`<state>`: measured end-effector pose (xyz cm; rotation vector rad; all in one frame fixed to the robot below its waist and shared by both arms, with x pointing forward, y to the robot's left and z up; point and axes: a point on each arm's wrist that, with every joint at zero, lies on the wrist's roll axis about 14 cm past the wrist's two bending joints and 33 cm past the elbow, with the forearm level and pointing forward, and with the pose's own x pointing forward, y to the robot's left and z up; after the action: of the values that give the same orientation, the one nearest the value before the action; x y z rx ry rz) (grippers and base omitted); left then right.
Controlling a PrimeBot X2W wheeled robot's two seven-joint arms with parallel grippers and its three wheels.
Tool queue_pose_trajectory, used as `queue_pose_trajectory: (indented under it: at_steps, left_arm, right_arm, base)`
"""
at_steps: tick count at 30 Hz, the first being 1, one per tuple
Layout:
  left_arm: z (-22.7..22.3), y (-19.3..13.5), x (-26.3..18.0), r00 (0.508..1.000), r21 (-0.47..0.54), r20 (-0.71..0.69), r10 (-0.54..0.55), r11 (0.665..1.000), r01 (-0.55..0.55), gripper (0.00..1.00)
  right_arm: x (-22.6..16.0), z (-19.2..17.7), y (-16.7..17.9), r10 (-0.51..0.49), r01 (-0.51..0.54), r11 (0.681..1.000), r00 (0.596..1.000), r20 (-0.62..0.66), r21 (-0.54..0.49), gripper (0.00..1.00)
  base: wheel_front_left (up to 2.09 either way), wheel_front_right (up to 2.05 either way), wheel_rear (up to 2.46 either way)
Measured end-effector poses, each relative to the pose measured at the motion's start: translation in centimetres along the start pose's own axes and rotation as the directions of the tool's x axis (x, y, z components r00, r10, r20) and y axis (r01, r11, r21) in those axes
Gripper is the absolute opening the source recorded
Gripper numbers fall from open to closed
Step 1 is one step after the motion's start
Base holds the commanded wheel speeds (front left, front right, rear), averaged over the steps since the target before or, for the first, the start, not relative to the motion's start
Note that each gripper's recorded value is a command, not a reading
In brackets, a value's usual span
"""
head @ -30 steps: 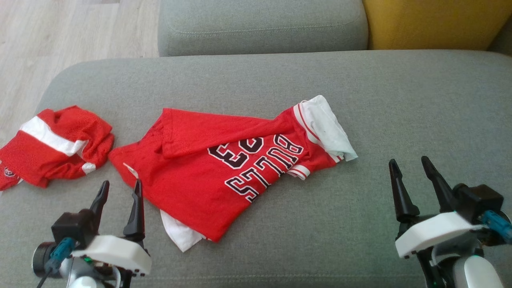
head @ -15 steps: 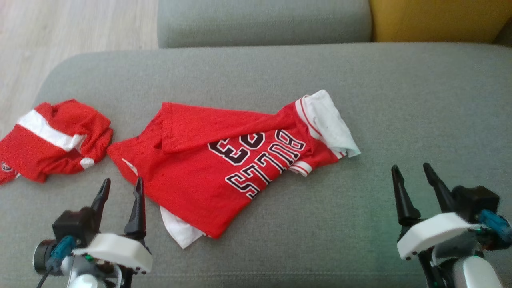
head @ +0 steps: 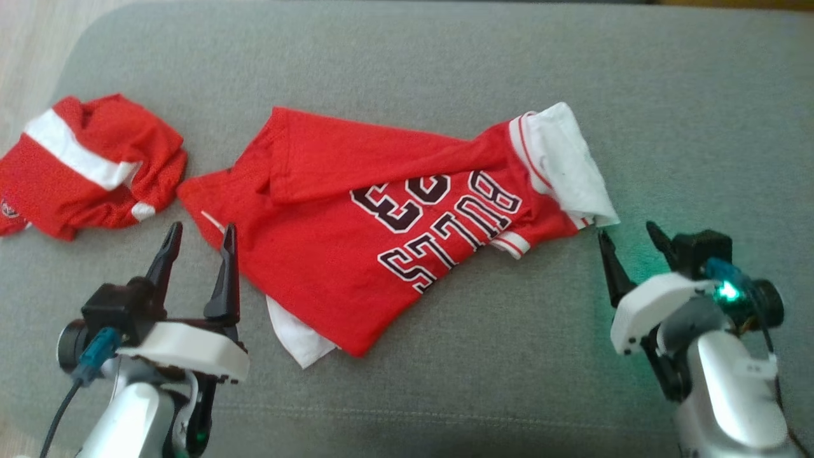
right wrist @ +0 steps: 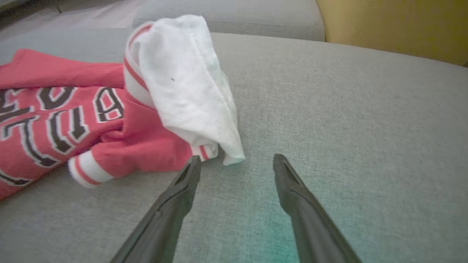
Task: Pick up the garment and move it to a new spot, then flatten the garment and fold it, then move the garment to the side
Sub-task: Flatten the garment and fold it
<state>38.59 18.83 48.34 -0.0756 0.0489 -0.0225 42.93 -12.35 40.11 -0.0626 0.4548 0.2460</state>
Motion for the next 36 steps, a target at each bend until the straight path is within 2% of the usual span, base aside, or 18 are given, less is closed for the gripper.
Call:
queue_pose_trajectory:
  at_steps: [5, 6, 7, 15, 22, 26, 30, 34, 36]
  left_arm:
    - [-0.7, 0.3, 0.6, 1.0, 0.0, -0.012, 0.007, 1.0, -0.007, 1.0]
    - [-0.8, 0.3, 0.7, 1.0, -0.001, -0.013, 0.008, 1.0, -0.008, 1.0]
    - [-0.8, 0.3, 0.8, 1.0, -0.001, -0.015, 0.007, 1.0, -0.007, 1.0]
    - [-0.9, -0.2, 1.3, 1.0, 0.0, -0.009, -0.005, 1.0, 0.005, 1.0]
    - [-0.4, -1.0, 1.7, 1.0, -0.007, 0.01, -0.026, 1.0, 0.026, 1.0]
    - [-0.2, -1.3, 1.8, 0.999, -0.011, 0.016, -0.033, 0.999, 0.033, 1.0]
    - [-0.1, -1.5, 1.8, 0.999, -0.015, 0.02, -0.039, 0.999, 0.039, 1.0]
    - [-0.3, -1.5, 1.9, 0.999, -0.017, 0.016, -0.039, 0.999, 0.039, 1.0]
    - [-0.4, -1.5, 2.0, 0.999, -0.018, 0.013, -0.041, 0.999, 0.041, 1.0]
  right_arm:
    - [2.2, -0.2, -0.6, -0.006, 0.005, 0.999, 1.0, -0.026, -0.035, 1.0]
    - [2.5, 0.0, -0.7, -0.006, 0.005, 0.999, 1.0, -0.024, -0.039, 0.45]
    - [2.8, 0.1, -0.7, -0.006, 0.005, 0.999, 1.0, -0.022, -0.041, 0.0]
    - [3.2, 2.4, -2.2, -0.038, 0.041, 0.998, 0.997, 0.07, -0.051, 0.0]
    - [1.1, 6.5, -7.2, -0.148, 0.171, 0.98, 0.969, 0.2, -0.1, 0.0]
    - [0.0, 7.3, -8.9, -0.191, 0.218, 0.968, 0.96, 0.204, -0.123, 0.0]
    - [-0.6, 4.2, -8.3, -0.186, 0.197, 0.973, 0.977, 0.1, -0.119, 0.0]
    - [-1.1, -0.1, -6.1, -0.147, 0.143, 0.986, 0.989, -0.033, -0.088, 0.0]
    - [-1.1, -1.1, -5.3, -0.129, 0.124, 0.989, 0.99, -0.063, -0.074, 0.0]
  base:
    - [0.0, 0.0, 0.0]
    - [0.0, 0.0, 0.0]
    - [0.0, 0.0, 0.0]
    - [0.0, 0.0, 0.0]
    - [0.0, 0.0, 0.0]
    - [0.0, 0.0, 0.0]
    - [0.0, 0.0, 0.0]
    - [0.0, 0.0, 0.0]
    - [0.0, 0.0, 0.0]
